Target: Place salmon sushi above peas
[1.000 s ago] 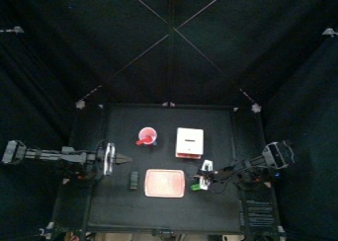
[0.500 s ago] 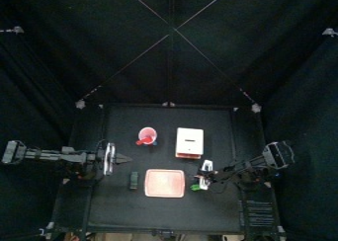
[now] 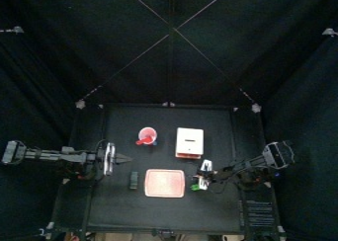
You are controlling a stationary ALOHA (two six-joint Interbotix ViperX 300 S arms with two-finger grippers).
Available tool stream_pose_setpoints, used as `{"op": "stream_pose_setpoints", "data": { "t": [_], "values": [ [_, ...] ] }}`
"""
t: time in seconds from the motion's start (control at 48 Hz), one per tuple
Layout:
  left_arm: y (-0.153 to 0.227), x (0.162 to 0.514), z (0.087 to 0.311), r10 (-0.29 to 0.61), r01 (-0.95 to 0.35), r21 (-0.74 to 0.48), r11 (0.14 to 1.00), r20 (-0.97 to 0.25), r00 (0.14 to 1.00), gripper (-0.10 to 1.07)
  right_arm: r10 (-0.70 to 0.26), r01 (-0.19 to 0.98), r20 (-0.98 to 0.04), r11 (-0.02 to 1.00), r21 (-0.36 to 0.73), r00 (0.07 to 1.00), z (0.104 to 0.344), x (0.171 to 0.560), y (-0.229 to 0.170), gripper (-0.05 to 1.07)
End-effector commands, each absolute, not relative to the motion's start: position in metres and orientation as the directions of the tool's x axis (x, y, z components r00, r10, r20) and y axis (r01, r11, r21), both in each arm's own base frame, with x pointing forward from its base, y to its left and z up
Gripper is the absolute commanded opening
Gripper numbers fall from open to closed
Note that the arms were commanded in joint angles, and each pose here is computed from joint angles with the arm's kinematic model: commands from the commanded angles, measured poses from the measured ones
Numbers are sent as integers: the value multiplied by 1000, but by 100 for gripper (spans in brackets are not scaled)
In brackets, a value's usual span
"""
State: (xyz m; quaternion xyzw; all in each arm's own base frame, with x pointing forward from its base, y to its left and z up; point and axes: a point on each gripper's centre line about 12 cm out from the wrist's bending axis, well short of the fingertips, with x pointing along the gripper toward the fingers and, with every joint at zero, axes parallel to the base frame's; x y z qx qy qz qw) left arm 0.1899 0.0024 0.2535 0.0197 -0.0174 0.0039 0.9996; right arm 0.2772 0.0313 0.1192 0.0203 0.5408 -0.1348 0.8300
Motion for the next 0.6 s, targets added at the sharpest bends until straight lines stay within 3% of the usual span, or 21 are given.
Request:
{"op": "stream_pose_setpoints", "data": {
  "t": [0.0, 0.333, 0.583],
  "values": [
    [3, 192, 258, 10, -12, 41, 999, 50, 999, -3, -194, 247, -892, 964, -96, 409, 128, 283, 33, 102],
    [3, 192, 258, 10, -12, 39, 999, 50, 999, -3, -195, 247, -888, 964, -96, 415, 131, 283, 33, 102],
    [3, 191, 256, 9, -11, 41, 999, 44, 999, -3, -191, 248, -857, 966, -77, 479, 151, 284, 32, 102]
  ]
}}
